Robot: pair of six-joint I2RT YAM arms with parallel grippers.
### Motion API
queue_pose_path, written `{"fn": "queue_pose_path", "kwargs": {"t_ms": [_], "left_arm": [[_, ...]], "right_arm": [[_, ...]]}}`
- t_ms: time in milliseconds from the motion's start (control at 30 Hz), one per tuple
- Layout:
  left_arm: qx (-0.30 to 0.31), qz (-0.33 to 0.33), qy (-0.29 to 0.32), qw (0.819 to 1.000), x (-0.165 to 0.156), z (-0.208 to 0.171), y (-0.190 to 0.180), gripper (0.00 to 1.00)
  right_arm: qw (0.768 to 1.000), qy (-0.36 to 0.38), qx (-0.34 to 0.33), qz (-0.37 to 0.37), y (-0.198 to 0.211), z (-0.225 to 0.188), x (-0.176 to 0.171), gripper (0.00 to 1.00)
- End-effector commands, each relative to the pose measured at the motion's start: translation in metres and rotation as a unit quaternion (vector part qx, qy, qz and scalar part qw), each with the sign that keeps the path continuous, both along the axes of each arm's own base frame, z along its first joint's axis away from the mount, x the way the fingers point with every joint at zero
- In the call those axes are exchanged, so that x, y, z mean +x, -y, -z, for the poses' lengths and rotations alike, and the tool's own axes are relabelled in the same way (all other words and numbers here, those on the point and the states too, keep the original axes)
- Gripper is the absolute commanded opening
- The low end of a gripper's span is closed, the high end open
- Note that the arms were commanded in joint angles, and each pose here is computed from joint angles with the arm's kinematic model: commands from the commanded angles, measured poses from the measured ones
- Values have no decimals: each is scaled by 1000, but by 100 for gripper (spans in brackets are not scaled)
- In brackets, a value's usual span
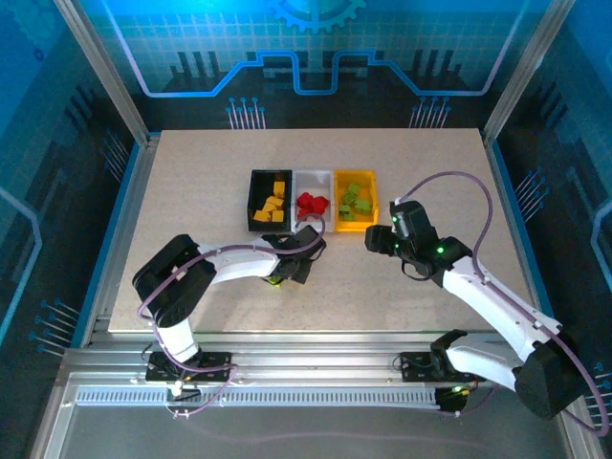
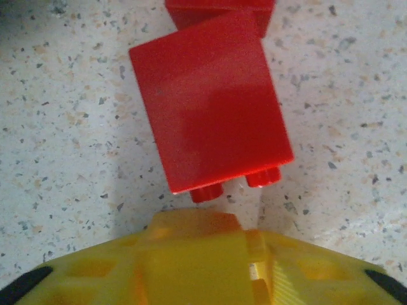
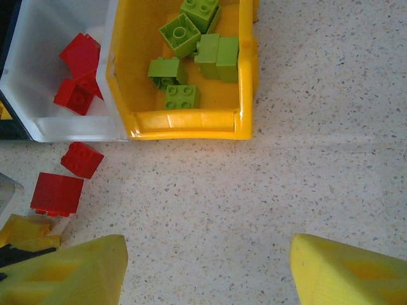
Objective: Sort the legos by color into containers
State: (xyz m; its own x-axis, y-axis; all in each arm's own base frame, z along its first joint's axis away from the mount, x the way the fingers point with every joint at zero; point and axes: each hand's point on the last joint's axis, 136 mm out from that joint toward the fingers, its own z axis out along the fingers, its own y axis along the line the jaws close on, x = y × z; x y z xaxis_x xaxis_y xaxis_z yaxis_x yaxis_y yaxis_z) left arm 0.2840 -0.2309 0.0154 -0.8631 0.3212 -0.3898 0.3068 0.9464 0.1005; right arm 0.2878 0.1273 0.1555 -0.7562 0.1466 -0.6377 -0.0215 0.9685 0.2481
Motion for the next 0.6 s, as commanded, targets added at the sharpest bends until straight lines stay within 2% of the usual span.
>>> {"fn": "queue_pose_path", "kwargs": {"t_ms": [0, 233, 433, 567], "left_arm": [[29, -5, 0, 1000, -5, 13, -9, 39], [-7, -17, 22, 1000, -3, -13, -5, 31], [-96, -47, 62, 992, 4, -67, -1, 27], [-176, -116, 84, 974, 26, -107, -23, 27]], "right_arm": [[1000, 3, -5, 3, 2, -1, -3, 70], [1000, 2, -5, 4, 2, -1, -4, 70], [1000, 2, -3, 6, 1, 0, -2, 70], [1000, 0, -3, 4, 1, 1, -2, 70]]}}
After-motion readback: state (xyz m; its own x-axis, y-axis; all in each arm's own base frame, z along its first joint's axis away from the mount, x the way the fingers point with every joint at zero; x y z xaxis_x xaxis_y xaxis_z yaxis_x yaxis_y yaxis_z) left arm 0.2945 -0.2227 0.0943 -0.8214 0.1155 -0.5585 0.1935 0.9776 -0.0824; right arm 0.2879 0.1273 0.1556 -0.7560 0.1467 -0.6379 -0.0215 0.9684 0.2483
